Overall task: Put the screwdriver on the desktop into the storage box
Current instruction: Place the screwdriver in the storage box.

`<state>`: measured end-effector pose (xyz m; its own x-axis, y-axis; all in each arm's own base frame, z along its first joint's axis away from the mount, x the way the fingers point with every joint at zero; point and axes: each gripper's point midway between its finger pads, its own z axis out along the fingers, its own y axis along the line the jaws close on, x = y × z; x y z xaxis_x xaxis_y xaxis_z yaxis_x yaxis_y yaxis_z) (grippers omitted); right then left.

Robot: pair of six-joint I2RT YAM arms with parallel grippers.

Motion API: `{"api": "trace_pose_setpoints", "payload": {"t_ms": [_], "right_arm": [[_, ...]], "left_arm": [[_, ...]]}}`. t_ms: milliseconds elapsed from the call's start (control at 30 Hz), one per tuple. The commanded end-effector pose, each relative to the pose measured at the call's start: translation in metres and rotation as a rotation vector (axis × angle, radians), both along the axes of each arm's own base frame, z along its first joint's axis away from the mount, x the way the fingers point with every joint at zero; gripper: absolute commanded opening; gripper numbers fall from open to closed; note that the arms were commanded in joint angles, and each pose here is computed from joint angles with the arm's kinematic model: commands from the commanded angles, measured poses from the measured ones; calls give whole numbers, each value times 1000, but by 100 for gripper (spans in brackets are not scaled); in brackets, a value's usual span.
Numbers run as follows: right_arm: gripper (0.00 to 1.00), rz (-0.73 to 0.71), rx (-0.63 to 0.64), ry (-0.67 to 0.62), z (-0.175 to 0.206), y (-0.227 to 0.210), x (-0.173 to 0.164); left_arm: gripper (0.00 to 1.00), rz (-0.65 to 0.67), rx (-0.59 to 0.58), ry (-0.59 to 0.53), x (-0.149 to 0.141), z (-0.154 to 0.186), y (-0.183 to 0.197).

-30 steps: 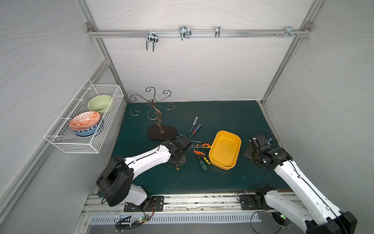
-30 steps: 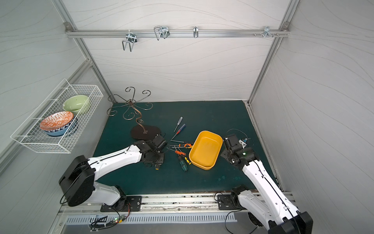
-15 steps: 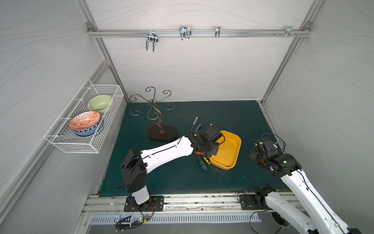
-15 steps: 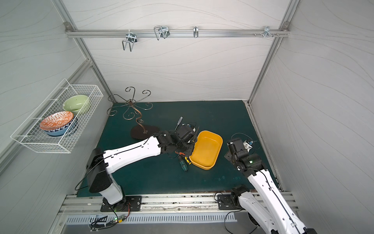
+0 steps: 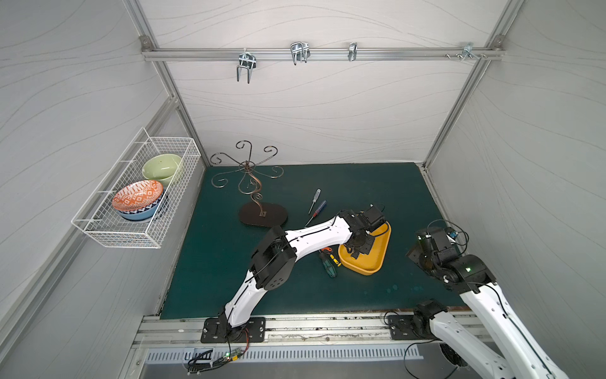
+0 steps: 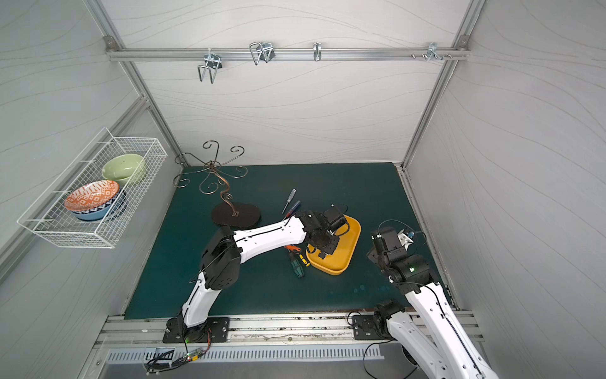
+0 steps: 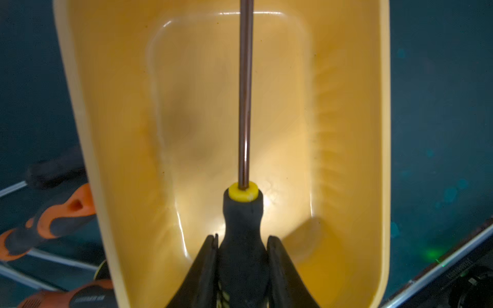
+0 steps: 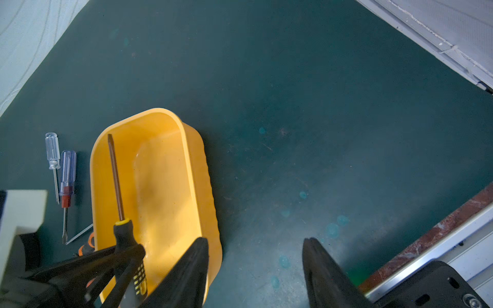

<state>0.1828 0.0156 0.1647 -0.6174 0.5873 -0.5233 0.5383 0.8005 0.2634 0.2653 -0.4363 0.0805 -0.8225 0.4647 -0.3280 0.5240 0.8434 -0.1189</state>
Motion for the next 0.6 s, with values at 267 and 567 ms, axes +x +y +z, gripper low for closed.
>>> {"api": "trace_pose_setpoints", "payload": {"t_ms": [267,567], "right_arm": [[59,-32,-27,14,-3,-8,-6],[60,-5,-51,-8,9,-10,-3]], "left_arm": [[42,18,51,-29,14,-15,-4],[49,60,-111,-155,22,56,-6]]}}
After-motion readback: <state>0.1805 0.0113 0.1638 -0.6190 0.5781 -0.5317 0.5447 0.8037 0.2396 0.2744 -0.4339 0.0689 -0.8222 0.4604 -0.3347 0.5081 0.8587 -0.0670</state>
